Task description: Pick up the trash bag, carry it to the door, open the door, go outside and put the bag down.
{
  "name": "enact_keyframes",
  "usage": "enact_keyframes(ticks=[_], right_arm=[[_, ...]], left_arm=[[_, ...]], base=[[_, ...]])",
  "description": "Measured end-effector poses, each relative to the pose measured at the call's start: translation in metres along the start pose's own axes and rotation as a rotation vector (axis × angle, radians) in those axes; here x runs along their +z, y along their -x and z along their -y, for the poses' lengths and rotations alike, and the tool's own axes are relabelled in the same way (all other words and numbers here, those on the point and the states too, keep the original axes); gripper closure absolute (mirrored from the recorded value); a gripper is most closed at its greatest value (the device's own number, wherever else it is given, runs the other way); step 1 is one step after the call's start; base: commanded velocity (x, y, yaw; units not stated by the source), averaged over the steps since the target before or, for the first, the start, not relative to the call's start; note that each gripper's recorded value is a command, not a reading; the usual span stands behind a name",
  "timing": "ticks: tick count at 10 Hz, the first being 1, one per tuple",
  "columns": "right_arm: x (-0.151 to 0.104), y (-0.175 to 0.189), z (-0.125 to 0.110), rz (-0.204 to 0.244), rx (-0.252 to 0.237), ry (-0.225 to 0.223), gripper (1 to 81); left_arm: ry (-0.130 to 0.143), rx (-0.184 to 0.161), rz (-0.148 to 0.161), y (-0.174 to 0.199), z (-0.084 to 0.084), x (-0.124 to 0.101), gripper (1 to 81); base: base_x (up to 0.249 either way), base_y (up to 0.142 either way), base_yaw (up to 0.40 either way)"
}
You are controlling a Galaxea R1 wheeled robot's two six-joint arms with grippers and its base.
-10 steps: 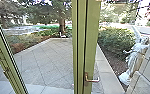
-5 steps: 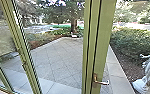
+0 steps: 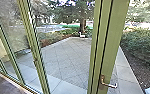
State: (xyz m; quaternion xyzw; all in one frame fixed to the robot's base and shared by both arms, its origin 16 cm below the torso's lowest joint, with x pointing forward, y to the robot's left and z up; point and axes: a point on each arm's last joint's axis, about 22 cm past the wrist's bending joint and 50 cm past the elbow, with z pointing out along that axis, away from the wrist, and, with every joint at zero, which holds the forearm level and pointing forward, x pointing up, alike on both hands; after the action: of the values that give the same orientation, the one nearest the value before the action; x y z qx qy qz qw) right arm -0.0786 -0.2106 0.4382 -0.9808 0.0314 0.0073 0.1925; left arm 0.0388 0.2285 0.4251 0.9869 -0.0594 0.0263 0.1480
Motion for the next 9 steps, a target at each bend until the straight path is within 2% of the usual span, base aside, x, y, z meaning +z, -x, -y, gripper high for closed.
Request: enact_keyframes(ticks=[6, 9], right_arm=[[0.0004, -0.0008, 0.0009, -0.003, -0.001, -0.001, 1.0], [0.0004, -0.0008, 0.0009, -0.003, 0.000, -0.001, 1.0]], left_arm=[[0.002, 0.006, 0.001, -0.0006, -0.0020, 0.0006, 81.1], [0.010, 0.005, 0.015, 0.0023, -0.0084, 0.0024, 81.1]], base=[[0.000, 0.000, 0.018], [0.000, 0.000, 0.000]])
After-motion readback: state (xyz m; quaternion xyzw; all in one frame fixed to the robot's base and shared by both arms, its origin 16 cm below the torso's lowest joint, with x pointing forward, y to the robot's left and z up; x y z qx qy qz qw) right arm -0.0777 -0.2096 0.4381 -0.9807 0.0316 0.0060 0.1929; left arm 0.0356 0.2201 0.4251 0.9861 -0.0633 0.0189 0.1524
